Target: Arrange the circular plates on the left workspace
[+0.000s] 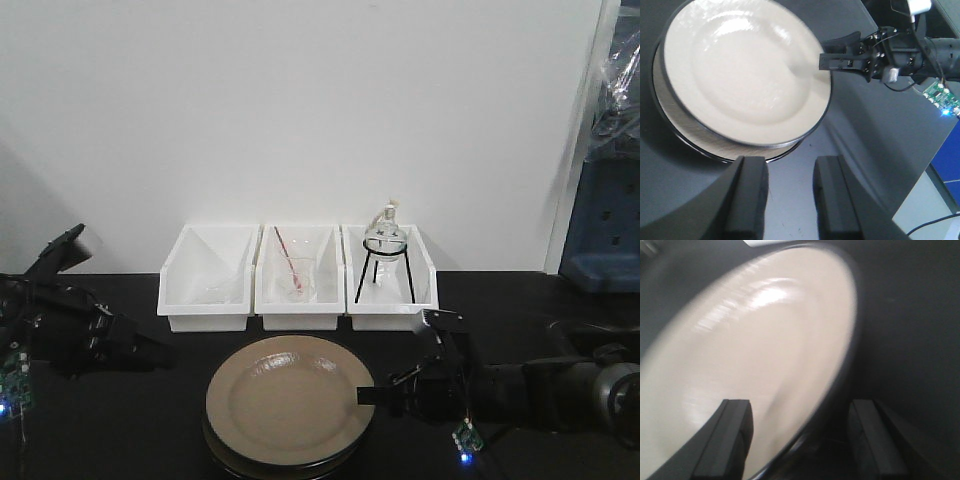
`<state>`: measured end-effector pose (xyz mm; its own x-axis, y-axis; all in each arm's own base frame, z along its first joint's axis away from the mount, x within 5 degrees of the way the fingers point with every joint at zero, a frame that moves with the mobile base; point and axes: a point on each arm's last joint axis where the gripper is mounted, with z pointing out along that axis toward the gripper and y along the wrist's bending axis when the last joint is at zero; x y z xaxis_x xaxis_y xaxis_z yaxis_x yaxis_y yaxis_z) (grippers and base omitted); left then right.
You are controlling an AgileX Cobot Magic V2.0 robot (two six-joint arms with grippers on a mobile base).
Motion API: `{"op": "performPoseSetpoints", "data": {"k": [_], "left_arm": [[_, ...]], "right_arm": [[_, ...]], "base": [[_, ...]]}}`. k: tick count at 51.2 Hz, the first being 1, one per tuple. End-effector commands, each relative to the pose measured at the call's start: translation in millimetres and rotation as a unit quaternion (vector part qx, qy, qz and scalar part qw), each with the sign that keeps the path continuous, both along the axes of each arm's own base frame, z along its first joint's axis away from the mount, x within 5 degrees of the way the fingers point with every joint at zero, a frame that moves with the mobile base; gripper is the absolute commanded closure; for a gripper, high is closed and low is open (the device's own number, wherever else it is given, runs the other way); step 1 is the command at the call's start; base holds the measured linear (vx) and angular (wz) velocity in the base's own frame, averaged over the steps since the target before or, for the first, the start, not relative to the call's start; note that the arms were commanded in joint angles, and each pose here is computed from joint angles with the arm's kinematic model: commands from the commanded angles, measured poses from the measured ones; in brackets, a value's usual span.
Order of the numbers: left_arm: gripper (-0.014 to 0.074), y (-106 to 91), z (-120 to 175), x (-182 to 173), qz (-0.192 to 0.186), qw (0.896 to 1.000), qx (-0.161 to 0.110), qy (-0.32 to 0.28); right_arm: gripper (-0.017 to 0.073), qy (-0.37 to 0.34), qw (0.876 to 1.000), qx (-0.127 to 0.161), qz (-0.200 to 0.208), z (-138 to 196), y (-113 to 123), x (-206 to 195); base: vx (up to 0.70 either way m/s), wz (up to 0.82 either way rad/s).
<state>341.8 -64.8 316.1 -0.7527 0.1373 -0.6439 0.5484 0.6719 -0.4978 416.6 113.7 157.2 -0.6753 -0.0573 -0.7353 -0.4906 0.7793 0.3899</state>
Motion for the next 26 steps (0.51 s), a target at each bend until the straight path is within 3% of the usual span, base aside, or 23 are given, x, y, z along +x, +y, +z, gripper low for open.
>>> {"op": "performPoseSetpoints", "data": {"k": [1, 8, 15, 19, 22, 26], "left_arm": [[0.0238, -2.4, 26.6, -6.0, 0.015, 0.999, -0.034, -0.035], [0.0247, -1.3, 26.8, -4.0, 0.026, 0.998, -0.031, -0.042], [0.0355, 0.6, 26.8, -2.2, 0.037, 0.998, -0.021, -0.051], [0.0491, 2.9, 28.1, -3.5, 0.042, 0.997, -0.002, -0.062], [0.0603, 5.5, 33.2, -8.9, 0.044, 0.996, 0.021, -0.074], [0.0599, 9.2, 45.0, -19.8, 0.051, 0.993, 0.050, -0.093]], "right_arm": [[0.0092, -0.088, 0.995, -0.054, 0.008, 43.0, -6.6, 2.7], [0.0125, -0.129, 0.985, -0.110, -0.011, 65.7, -16.0, 0.5], [0.0264, -0.158, 0.982, -0.096, -0.040, 105.7, -20.0, -10.8], [0.0433, -0.171, 0.980, -0.084, -0.054, 132.4, -22.5, -22.1], [0.0575, -0.188, 0.976, -0.090, -0.058, 156.3, -25.8, -35.7], [0.0568, -0.201, 0.971, -0.090, -0.086, 180.0, -32.8, -56.5]], "base": [[0.00, 0.00], [0.00, 0.00], [0.00, 0.00], [0.00, 0.00], [0.00, 0.00], [0.00, 0.00]]}}
